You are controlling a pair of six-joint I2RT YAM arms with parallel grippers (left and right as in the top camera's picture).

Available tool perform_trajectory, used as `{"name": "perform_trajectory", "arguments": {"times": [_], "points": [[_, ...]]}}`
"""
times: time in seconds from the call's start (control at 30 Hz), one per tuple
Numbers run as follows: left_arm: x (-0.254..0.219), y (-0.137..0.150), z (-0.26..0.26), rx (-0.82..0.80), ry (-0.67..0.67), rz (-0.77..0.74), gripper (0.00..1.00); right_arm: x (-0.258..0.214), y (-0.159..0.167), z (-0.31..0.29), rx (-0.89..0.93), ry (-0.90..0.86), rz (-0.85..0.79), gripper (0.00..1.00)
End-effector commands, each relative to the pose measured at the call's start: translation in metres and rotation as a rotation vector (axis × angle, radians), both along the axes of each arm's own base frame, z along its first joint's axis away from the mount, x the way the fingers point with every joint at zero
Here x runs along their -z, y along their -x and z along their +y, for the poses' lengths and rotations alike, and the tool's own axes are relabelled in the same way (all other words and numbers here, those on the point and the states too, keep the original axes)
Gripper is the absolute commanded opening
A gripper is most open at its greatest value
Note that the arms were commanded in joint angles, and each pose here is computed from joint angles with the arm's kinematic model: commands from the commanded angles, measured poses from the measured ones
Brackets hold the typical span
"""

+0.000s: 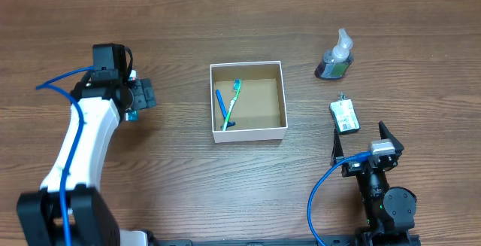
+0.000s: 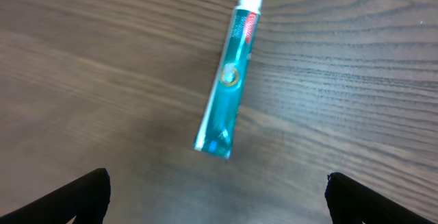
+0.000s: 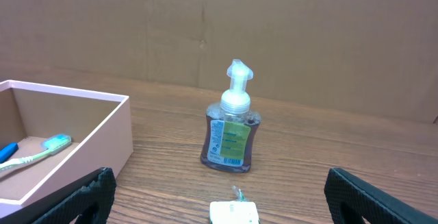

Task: Pack container
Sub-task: 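Move the left gripper to the Colgate toothpaste tube and grasp it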

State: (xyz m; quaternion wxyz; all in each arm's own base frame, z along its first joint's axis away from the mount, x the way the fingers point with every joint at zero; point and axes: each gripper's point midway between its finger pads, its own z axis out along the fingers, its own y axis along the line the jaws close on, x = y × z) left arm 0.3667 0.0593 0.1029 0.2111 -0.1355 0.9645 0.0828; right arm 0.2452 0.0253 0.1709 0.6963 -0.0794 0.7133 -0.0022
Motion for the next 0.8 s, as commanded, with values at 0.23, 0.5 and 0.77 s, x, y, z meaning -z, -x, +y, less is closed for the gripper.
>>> {"name": "perform_trajectory", "arguments": {"times": [0.23, 0.5, 0.77], "points": [[0.054, -0.032, -0.004, 0.146, 0.007, 0.035, 1.00, 0.001, 0.000, -0.001, 0.005, 0.006, -0.007, 1.00], [0.098, -0.045, -0.005, 0.169, 0.015, 0.067, 1.00, 0.001, 0.000, -0.001, 0.005, 0.006, -0.007, 1.00], [0.120, -0.051, -0.001, 0.158, 0.051, 0.064, 0.99, 0.001, 0.000, -0.001, 0.005, 0.006, -0.007, 1.00]]}}
